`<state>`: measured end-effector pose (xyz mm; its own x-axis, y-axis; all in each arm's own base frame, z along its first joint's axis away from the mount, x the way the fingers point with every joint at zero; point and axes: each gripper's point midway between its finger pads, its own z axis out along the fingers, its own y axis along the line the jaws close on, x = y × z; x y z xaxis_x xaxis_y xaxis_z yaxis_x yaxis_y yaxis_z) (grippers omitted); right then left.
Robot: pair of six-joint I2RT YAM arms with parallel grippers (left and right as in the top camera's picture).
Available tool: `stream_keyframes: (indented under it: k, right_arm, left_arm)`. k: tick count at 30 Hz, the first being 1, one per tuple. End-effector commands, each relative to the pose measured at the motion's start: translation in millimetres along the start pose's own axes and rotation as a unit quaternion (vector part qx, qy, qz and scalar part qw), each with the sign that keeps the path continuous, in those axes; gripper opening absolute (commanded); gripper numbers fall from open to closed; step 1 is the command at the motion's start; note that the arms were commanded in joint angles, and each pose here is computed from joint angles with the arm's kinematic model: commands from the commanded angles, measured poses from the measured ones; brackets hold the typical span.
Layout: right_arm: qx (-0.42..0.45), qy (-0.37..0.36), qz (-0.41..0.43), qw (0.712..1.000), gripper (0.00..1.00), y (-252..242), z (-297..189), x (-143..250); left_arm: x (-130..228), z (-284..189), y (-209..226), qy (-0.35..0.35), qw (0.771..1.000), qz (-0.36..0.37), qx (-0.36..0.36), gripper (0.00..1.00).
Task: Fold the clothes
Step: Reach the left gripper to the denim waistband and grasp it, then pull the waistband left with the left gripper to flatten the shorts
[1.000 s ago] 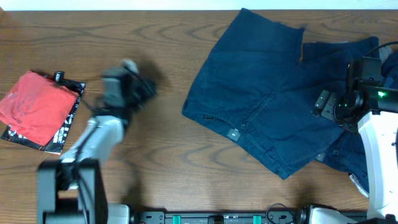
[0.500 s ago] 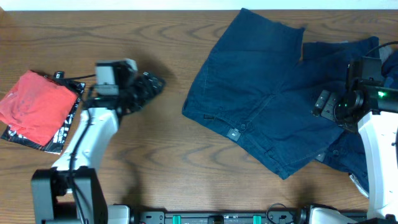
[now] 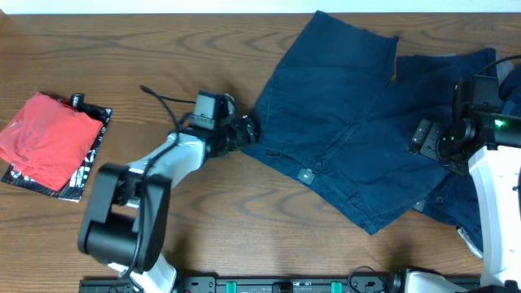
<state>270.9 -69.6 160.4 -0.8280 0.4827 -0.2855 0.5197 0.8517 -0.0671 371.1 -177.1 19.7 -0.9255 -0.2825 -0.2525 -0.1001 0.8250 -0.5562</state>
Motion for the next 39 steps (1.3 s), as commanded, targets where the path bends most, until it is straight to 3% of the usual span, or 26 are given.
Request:
stream_keyframes:
  k: [1,2,4,5,6,11,15,21,22,23,24,25,30,35,39]
  right_arm:
    - [-0.001,-0.005,-0.002,1.0,0.99,-1,-3,-3]
    - [-0.001,-0.006,-0.002,1.0,0.99,-1,-3,-3]
    - [-0.002,-0.006,-0.002,1.0,0.99,-1,-3,-3]
    - [-0.002,-0.006,-0.002,1.0,0.99,-1,-3,-3]
    - [-0.002,-0.006,-0.002,1.0,0.99,-1,-3,-3]
    - [-0.001,-0.006,-0.002,1.0,0.99,-1,-3,-3]
    - [0.001,-0.007,-0.002,1.0,0.99,-2,-3,-3]
    - [0.002,-0.009,-0.002,1.0,0.99,-2,-3,-4]
    - [0.001,-0.01,-0.001,1.0,0.99,-2,-3,-5]
    - [0.001,-0.012,-0.001,1.0,0.99,-2,-3,-6]
    - [0.0,-0.013,-0.001,1.0,0.99,-1,-3,-6]
    - [0.0,-0.013,-0.001,1.0,0.99,-1,-3,-6]
    - [0.0,-0.012,-0.006,1.0,0.99,-1,-3,-6]
    - [-0.002,-0.013,-0.021,1.0,0.99,0,-3,-6]
    - [-0.002,-0.013,-0.022,1.0,0.99,0,-3,-6]
  left_arm:
    - [12,14,11,0.015,1.0,0.005,-0.019,0.8]
    - [15,17,11,0.018,1.0,0.003,-0.02,0.75]
    - [19,19,9,0.026,0.999,0.0,-0.019,0.41]
    - [21,20,8,0.027,0.999,0.002,-0.018,0.19]
    - [21,20,7,0.027,0.999,0.003,-0.017,0.06]
    - [-7,5,6,-0.01,0.999,0.031,-0.012,0.06]
    - [-71,-39,17,-0.101,0.994,0.024,-0.021,0.06]
    - [-172,-144,37,-0.25,0.968,-0.015,-0.017,0.06]
    - [-179,-154,39,-0.262,0.965,-0.019,-0.016,0.17]
    - [-183,-160,41,-0.266,0.964,-0.022,-0.012,0.47]
    - [-182,-162,42,-0.261,0.965,-0.024,-0.003,0.85]
    - [-177,-160,41,-0.247,0.969,-0.027,0.005,0.98]
    - [-98,-131,55,-0.083,0.991,-0.101,-0.015,0.98]
    - [-3,-119,61,0.085,0.98,-0.163,-0.072,0.98]
    - [36,-107,50,0.144,0.975,-0.147,-0.085,0.98]
